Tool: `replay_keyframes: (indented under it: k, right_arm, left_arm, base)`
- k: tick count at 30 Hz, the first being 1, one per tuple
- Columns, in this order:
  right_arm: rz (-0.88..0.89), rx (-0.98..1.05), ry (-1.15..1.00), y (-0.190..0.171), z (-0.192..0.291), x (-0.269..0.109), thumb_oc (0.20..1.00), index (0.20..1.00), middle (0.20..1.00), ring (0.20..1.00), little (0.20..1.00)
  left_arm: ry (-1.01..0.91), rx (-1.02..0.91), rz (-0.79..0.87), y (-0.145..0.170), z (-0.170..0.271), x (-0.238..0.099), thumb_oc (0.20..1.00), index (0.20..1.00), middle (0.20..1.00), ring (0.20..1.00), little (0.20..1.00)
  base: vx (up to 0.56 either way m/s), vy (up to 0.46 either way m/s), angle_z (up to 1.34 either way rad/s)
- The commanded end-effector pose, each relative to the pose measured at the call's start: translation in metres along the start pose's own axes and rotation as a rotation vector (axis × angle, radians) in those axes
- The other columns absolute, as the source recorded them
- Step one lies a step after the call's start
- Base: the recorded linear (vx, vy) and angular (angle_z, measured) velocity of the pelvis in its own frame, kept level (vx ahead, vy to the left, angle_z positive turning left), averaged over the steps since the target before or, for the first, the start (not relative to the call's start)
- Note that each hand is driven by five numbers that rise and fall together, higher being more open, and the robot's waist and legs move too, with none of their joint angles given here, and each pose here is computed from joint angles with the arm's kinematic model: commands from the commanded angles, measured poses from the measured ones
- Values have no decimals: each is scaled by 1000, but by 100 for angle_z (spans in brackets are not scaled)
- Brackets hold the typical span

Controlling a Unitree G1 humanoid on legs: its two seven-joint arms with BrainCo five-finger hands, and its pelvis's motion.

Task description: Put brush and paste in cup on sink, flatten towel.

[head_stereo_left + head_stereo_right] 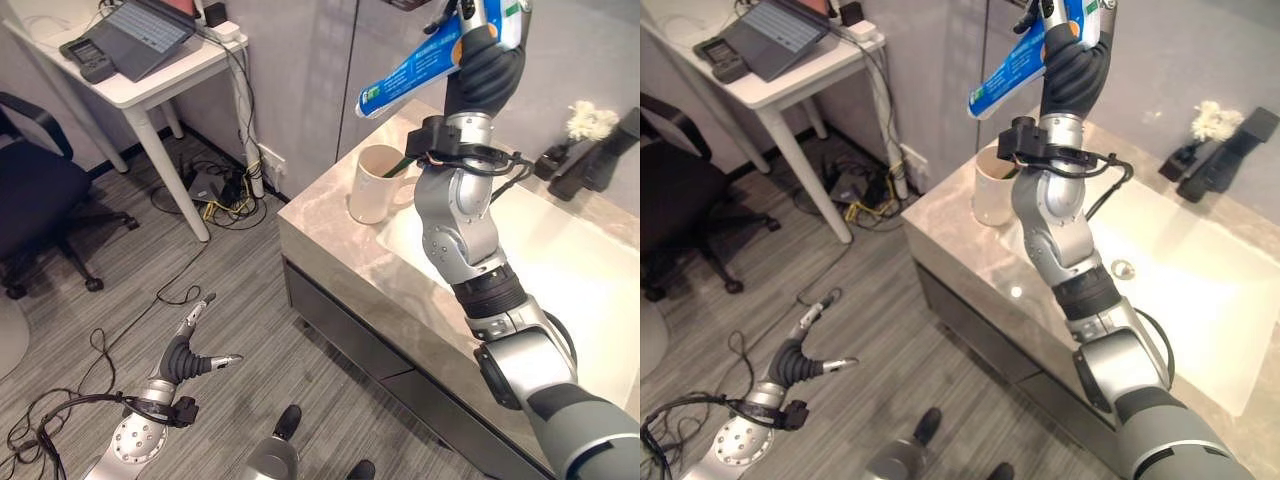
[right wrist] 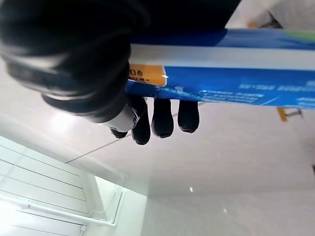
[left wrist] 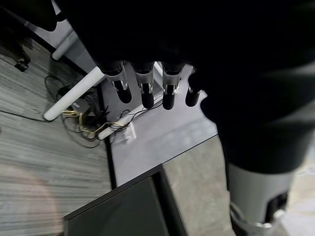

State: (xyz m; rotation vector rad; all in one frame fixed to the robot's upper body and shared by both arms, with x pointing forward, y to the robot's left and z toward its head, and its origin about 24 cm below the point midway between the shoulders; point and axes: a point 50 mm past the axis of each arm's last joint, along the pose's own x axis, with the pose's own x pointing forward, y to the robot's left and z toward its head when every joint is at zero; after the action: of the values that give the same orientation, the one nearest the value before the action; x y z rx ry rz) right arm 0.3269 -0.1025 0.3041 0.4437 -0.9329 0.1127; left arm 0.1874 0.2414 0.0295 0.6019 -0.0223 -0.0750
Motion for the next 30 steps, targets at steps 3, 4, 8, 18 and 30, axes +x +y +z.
replay_keyframes:
  k: [3,4,8,18,30]
  right_arm:
    - [139,-96,-112,15,21,15,200,200,200,200,200]
    - [136,-111,-117,15,21,17,200,200,200,200,200]
    - [128,-170,-112,13,19,25,200,200,200,200,200]
    - [112,-223,-47,8,6,31,200,200,200,200,200]
    - [134,-208,-2,13,-3,29,200,200,200,200,200]
  left_arm:
    - [-69,-3,-56,1,13,6,1000,1000,1000,1000,1000]
    - [-68,5,-69,0,12,5,1000,1000,1000,1000,1000]
    - [-61,22,-86,-1,10,4,1000,1000,1000,1000,1000]
    - [-57,29,-101,-5,9,6,1000,1000,1000,1000,1000]
    - [-48,31,-103,-7,8,7,1000,1000,1000,1000,1000]
  base:
    - [-4,6,-2]
    - [-16,23,-6]
    - [-19,23,-11]
    - [-14,12,-8]
    - [-6,2,-3]
